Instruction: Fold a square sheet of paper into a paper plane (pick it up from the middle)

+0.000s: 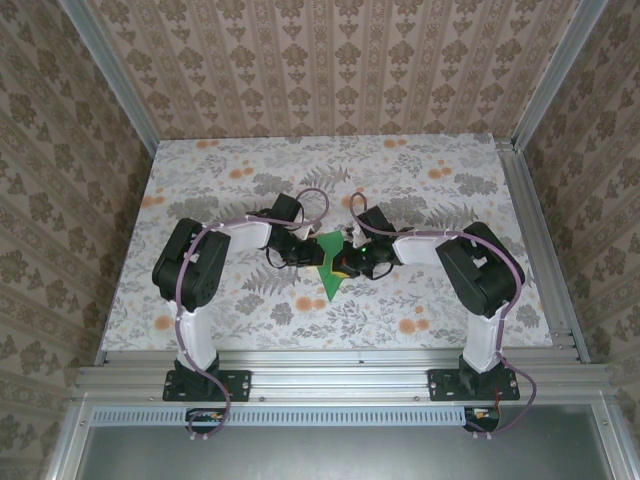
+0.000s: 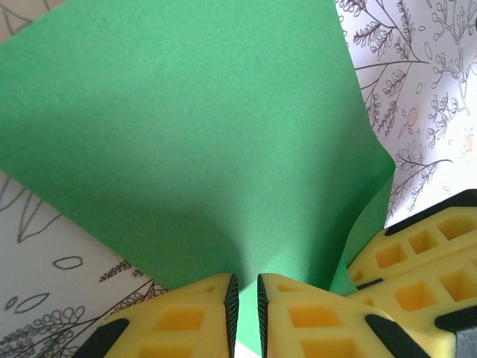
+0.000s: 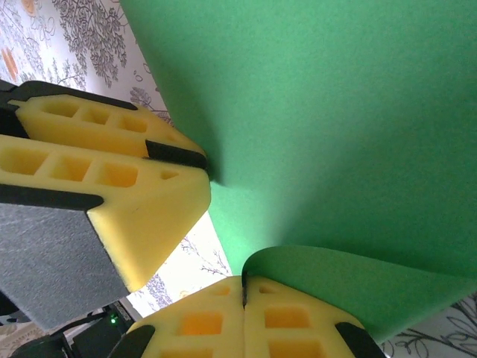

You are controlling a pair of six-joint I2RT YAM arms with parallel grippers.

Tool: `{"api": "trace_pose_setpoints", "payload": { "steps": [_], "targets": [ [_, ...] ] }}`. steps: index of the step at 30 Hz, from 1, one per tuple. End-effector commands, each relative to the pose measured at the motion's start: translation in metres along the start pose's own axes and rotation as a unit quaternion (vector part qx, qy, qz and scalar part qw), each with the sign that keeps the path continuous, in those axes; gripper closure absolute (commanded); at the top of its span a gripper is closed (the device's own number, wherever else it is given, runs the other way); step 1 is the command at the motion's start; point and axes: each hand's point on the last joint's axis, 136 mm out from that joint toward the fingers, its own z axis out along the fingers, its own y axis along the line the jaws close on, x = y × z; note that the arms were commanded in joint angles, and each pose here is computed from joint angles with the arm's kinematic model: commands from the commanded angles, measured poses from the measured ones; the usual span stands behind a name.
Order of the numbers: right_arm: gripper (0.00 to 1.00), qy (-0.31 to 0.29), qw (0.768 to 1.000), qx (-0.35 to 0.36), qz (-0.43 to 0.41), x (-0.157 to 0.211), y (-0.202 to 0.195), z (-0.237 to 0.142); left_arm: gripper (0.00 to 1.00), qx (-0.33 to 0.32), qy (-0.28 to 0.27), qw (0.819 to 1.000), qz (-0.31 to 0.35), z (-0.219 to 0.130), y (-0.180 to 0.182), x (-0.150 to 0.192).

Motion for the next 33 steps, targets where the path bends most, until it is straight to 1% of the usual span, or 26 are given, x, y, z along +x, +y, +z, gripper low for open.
{"api": "trace_pose_setpoints", "payload": {
  "steps": [1, 23, 29, 33],
  "targets": [
    [0.96, 0.000, 1.000, 0.014, 0.000, -0.002, -0.002, 0.006, 0.81, -0.017, 0.020, 1.000, 0.005, 0.010, 0.010, 0.011],
    [0.95, 0.003, 1.000, 0.026, 0.001, -0.005, -0.007, 0.015, 0.81, -0.014, 0.026, 1.000, 0.000, 0.014, 0.012, 0.014],
    [0.94, 0.006, 0.999, 0.032, 0.001, -0.004, -0.011, 0.017, 0.81, -0.011, 0.027, 1.000, 0.001, 0.015, 0.012, 0.014],
    [0.91, 0.007, 0.999, 0.038, 0.001, -0.003, -0.015, 0.018, 0.81, -0.012, 0.029, 0.999, 0.000, 0.016, 0.013, 0.016]
  ]
}}
